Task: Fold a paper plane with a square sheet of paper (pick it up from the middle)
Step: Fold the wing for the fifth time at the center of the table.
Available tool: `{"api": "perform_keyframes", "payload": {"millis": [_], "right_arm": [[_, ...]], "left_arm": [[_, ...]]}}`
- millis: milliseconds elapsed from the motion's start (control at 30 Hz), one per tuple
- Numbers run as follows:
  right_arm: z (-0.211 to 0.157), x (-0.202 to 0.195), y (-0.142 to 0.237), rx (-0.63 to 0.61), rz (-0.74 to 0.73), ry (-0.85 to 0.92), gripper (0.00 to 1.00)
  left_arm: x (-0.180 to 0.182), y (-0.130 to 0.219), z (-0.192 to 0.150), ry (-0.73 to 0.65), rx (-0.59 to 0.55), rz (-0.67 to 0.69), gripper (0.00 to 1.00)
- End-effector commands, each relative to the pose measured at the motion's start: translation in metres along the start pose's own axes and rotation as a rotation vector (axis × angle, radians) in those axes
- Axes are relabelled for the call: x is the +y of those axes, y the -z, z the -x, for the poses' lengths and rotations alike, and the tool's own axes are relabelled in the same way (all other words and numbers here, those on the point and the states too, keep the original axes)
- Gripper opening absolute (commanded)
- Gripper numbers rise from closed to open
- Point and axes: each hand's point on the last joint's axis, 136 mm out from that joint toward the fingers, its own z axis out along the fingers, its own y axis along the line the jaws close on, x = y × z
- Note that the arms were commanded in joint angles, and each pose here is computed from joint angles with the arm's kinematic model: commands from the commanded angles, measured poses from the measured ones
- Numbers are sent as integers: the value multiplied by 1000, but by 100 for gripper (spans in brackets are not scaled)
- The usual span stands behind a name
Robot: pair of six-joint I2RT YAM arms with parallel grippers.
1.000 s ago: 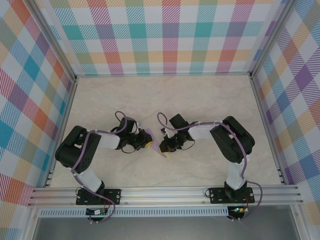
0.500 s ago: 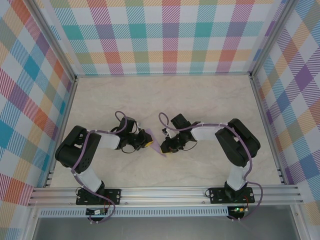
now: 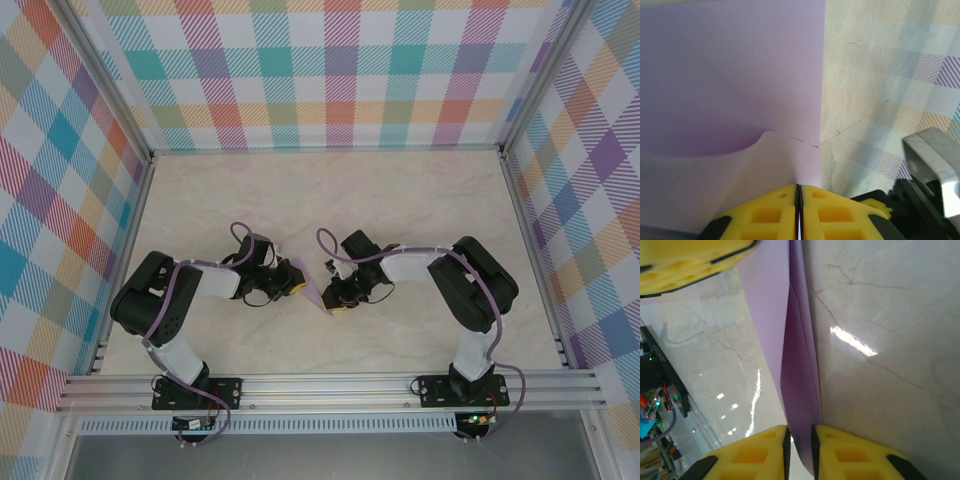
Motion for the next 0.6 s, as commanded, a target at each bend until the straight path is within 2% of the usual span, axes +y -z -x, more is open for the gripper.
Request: {"api": "perform_keyframes", "payload": {"millis": [0,167,367,567], "right_arm": [[11,10,25,-87,-51,35,24],[19,26,32,-126,-92,68,21],[31,40,6,-91,-94,86,5],[38,38,-19,-35,-105,77,0]], "left_arm": [[9,-4,-5,-1,20,36,10],[9,-4,-5,0,19,39,10],[11,-4,-5,2,19,46,10],[12,-5,-4,3,19,54,9]]}}
